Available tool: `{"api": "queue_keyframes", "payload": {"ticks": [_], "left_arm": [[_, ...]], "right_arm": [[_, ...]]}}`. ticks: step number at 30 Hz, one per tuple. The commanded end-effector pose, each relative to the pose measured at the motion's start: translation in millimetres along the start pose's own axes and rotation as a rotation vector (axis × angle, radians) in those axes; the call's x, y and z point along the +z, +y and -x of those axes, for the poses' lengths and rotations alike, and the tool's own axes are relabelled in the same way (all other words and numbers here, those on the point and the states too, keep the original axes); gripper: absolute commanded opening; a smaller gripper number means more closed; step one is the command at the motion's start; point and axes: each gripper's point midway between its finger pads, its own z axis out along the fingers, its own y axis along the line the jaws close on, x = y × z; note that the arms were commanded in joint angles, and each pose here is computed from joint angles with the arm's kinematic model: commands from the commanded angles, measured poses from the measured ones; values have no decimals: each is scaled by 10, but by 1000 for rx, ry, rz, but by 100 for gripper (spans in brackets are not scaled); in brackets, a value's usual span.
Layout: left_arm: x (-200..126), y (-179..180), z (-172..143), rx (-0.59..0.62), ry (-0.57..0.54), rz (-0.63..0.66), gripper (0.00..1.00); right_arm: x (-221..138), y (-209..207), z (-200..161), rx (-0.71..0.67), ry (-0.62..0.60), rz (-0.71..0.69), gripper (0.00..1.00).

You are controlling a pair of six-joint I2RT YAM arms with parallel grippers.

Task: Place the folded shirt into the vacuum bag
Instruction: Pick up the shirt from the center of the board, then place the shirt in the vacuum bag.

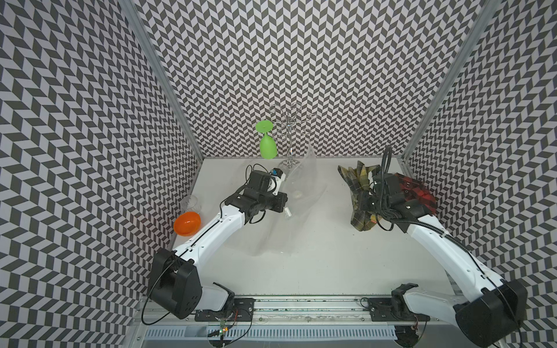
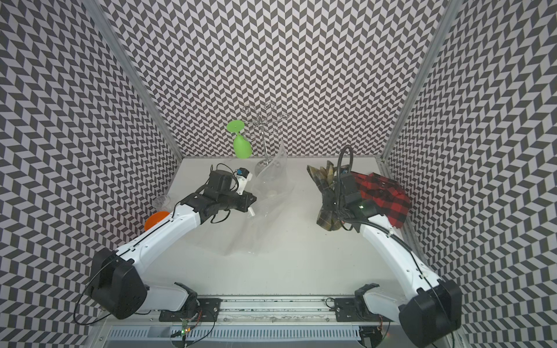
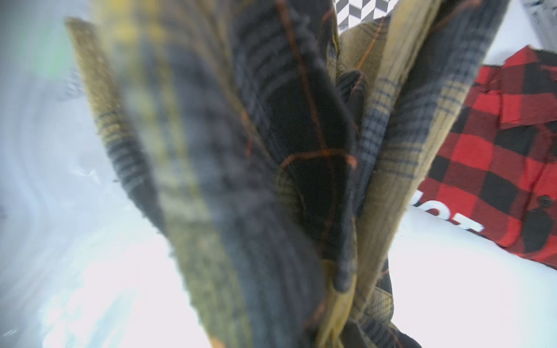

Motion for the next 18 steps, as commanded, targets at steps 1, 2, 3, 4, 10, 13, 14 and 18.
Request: {"api": "queue_keyframes", "payload": {"ticks": [1, 2, 3, 4, 10, 13, 14, 18], "left_arm": [[-20, -22, 173, 51, -28, 30, 0], [26, -119, 170, 64, -20, 16, 0], [74, -204, 156, 80, -9, 7, 0], [152, -316, 110, 98, 10, -4, 0], [580, -957, -298, 137, 99, -104, 0], [707, -1144, -470, 138, 124, -139, 0], [732, -1177, -502, 133, 128, -152, 0], [709, -1190, -463, 120, 100, -166, 0]], "right_arm": [[-436, 205, 438, -44, -133, 94, 5], [-537, 282, 500, -67, -148, 133, 5], [-610, 352, 529, -84, -153, 171, 5], [-690, 440, 548, -109, -150, 216, 5], [-958, 825, 462, -248, -117, 310, 5], [-1121, 1042, 436, -283, -109, 391, 4], [-1130, 1110, 382, -294, -91, 427, 4], [-886, 1199, -47, -322, 34, 471, 3]]}}
